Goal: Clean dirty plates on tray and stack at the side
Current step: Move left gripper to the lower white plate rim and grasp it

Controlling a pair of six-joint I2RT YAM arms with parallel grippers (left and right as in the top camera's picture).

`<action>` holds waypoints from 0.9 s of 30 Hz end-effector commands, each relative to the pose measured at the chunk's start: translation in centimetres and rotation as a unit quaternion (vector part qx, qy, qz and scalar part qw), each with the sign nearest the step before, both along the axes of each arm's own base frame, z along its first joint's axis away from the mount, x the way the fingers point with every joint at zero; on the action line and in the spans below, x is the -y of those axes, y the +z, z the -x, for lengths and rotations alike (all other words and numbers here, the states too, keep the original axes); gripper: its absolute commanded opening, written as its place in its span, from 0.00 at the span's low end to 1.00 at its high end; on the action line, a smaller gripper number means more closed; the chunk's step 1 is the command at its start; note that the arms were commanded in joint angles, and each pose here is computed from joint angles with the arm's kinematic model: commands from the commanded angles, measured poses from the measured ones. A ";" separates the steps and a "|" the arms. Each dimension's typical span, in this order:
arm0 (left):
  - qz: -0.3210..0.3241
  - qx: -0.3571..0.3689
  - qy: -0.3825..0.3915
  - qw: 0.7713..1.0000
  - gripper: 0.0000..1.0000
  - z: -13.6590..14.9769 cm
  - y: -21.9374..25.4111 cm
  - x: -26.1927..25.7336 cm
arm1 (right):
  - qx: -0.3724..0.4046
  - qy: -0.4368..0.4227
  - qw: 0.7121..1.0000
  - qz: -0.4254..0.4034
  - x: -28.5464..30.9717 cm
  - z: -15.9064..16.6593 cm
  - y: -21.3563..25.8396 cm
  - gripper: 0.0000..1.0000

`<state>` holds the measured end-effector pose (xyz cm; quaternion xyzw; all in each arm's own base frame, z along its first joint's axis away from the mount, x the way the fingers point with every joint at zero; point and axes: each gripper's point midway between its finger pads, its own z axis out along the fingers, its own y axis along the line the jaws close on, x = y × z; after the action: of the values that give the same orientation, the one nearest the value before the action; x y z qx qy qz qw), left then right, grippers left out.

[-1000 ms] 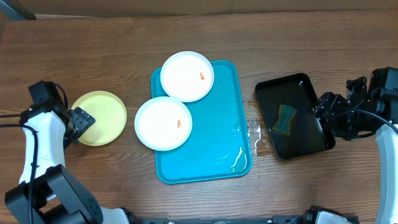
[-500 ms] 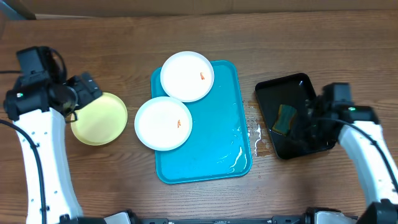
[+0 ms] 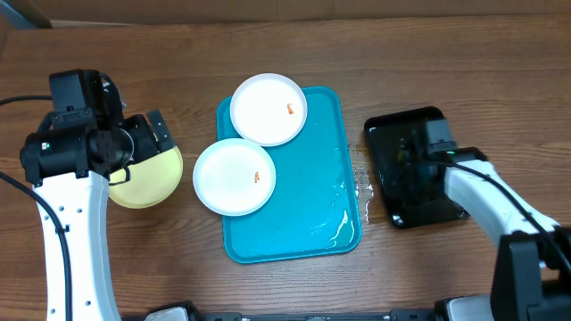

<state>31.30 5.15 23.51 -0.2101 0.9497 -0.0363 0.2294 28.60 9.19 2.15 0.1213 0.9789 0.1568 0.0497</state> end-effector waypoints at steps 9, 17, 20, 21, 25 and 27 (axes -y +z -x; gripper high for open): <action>0.049 0.015 -0.071 0.996 1.00 0.4 1.1 2.9 | 0.001 0.019 0.999 -0.026 -4.0 0.3 -0.3 0.20; 0.081 -0.014 -0.173 0.981 1.00 0.9 -1.2 7.3 | 0.057 0.045 0.997 -0.025 -3.4 -1.3 5.4 0.34; 0.086 -0.043 -0.196 0.976 0.96 1.5 -3.5 8.9 | 0.094 0.040 0.995 -0.015 -2.8 -1.5 9.1 0.38; 0.087 -0.052 -0.205 0.974 0.96 1.7 -4.5 9.5 | 0.107 0.040 0.993 -0.017 -2.8 -1.4 10.5 0.41; 0.076 -0.092 -0.229 0.966 0.92 2.7 -8.4 11.2 | 0.148 0.039 0.988 -0.025 -2.6 -0.7 13.9 0.53; 0.049 -0.115 -0.220 0.968 0.89 2.9 -10.2 10.9 | 0.158 0.039 0.986 -0.027 -2.5 -0.3 14.8 0.54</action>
<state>29.20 -5.73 16.12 -0.0178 0.9813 -0.1444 0.1260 29.06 12.02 15.11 0.0616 0.9629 0.2014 0.1685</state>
